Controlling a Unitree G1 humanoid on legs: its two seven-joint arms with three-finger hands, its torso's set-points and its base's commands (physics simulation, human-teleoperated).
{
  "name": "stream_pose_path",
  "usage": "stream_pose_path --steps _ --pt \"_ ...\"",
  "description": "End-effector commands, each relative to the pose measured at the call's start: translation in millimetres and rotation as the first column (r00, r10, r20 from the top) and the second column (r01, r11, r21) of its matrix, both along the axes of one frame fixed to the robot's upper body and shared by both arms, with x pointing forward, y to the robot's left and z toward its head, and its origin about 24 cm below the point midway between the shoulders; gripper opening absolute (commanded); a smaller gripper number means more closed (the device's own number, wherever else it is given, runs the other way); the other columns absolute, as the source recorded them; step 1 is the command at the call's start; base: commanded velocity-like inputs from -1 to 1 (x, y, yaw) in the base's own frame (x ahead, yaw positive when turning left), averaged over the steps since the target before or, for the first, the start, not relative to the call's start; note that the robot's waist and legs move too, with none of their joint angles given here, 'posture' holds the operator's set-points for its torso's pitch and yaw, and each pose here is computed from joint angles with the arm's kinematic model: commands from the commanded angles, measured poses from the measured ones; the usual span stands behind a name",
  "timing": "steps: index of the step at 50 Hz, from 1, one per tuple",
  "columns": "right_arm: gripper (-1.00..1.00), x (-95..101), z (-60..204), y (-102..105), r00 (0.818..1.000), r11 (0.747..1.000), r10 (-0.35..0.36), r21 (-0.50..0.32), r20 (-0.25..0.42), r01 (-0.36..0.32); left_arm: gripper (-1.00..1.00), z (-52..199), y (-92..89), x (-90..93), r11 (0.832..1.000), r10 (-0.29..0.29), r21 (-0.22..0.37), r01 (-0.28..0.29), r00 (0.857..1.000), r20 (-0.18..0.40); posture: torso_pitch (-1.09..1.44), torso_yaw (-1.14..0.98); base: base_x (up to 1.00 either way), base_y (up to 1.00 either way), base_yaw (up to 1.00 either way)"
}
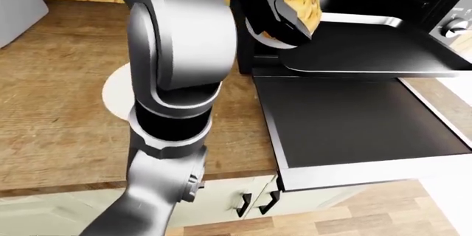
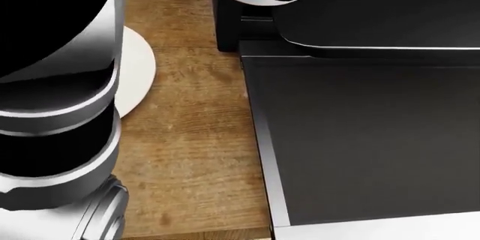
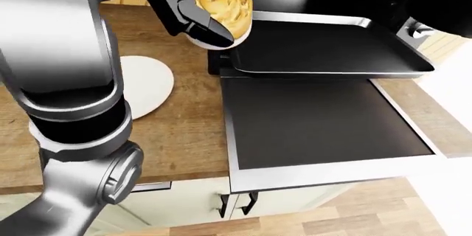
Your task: Place the scone on the tray of the toaster oven.
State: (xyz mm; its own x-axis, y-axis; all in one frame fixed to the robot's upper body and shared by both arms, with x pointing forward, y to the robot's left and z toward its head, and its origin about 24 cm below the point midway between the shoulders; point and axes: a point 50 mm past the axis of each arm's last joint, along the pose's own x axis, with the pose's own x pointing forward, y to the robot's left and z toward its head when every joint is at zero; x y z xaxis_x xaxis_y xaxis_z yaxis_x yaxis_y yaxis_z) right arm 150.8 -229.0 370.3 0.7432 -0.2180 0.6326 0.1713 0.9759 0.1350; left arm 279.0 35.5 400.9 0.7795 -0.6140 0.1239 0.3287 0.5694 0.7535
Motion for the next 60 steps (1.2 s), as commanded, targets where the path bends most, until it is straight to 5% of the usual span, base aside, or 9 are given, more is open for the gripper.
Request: stream_pose_path --steps 1,60 --pt "1.0 -6.2 7.8 -2.0 0.998 1.0 -0.016 0.003 0.054 0.016 -0.55 13.5 -4.6 -7.1 1.0 -0.014 -0.018 0.016 0.997 0.082 0.0 0.0 0.0 0.0 0.0" --pt "1.0 -1.4 0.4 -4.7 0.999 1.0 -0.015 0.011 0.042 0.015 -0.63 -27.3 -78.0 57.1 0.982 -0.191 0.007 0.191 0.981 -0.018 0.0 0.0 0.0 0.0 0.0"
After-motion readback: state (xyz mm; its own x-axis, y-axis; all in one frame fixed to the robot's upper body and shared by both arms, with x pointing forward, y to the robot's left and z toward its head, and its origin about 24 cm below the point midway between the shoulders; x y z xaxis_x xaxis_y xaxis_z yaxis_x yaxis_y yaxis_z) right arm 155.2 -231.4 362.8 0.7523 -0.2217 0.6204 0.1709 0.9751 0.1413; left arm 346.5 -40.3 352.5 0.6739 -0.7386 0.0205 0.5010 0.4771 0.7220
